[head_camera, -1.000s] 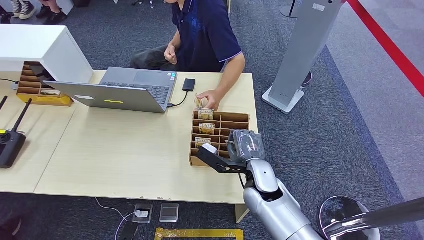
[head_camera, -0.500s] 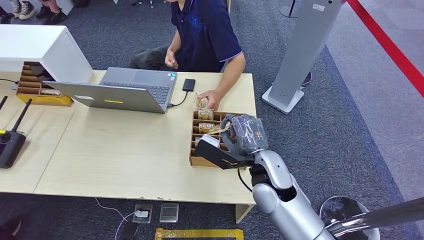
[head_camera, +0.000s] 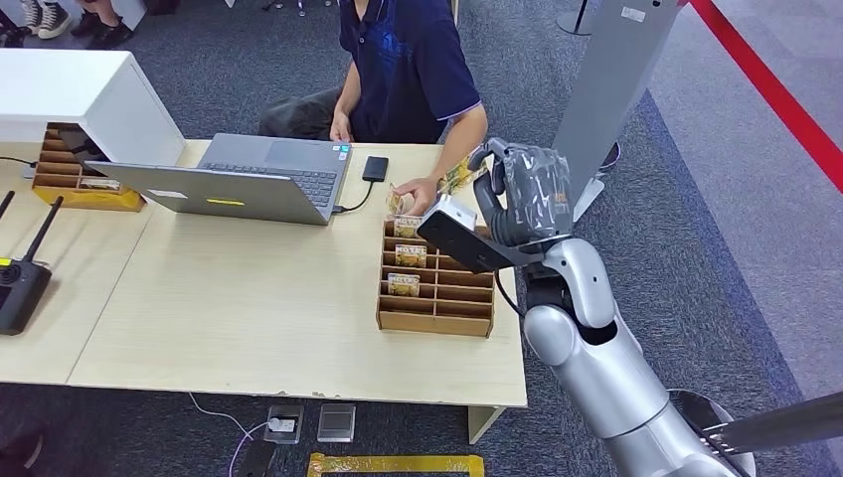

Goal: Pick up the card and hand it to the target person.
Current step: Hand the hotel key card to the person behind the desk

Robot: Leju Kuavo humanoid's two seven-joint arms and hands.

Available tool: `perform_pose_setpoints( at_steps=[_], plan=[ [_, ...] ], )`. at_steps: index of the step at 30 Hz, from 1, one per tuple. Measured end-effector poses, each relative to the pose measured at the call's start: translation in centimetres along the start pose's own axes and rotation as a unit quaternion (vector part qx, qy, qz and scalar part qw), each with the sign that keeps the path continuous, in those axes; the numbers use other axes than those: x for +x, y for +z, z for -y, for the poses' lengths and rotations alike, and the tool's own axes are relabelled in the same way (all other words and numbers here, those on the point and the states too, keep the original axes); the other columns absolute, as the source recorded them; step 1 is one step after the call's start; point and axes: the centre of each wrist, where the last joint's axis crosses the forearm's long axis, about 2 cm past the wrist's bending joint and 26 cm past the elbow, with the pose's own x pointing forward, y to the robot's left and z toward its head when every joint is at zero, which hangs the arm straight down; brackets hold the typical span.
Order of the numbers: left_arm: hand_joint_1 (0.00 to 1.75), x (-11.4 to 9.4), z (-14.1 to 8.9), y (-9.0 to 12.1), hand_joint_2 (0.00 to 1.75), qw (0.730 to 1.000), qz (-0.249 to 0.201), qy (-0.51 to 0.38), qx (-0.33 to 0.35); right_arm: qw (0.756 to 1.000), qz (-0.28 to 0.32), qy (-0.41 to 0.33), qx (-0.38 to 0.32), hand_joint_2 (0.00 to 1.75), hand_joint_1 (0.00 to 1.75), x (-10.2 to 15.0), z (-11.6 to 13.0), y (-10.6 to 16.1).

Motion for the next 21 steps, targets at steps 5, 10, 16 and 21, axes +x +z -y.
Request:
perform_pose_setpoints(
  at_steps=[5,10,16,21],
  plan=[
    [0.0,0.0,0.0,0.0,0.0,1.0,-0.002,0.0,0.003,1.0,-0.005,-0.009,-0.004,1.75,1.59,-0.6,0.0,-2.4],
    [0.0,0.0,0.0,0.0,0.0,1.0,-0.003,-0.001,0.01,0.999,-0.031,-0.022,-0.016,1.75,1.59,-1.0,-0.5,-4.2],
    [0.0,0.1,-0.1,0.0,0.0,1.0,-0.003,-0.002,0.018,0.995,-0.094,-0.001,-0.029,1.75,1.6,-1.4,-1.4,-5.6],
    [0.0,0.1,-0.3,-0.1,0.0,1.0,-0.002,-0.005,0.023,0.99,-0.134,0.021,-0.022,1.75,1.62,-1.9,-2.0,-6.1]
  ],
)
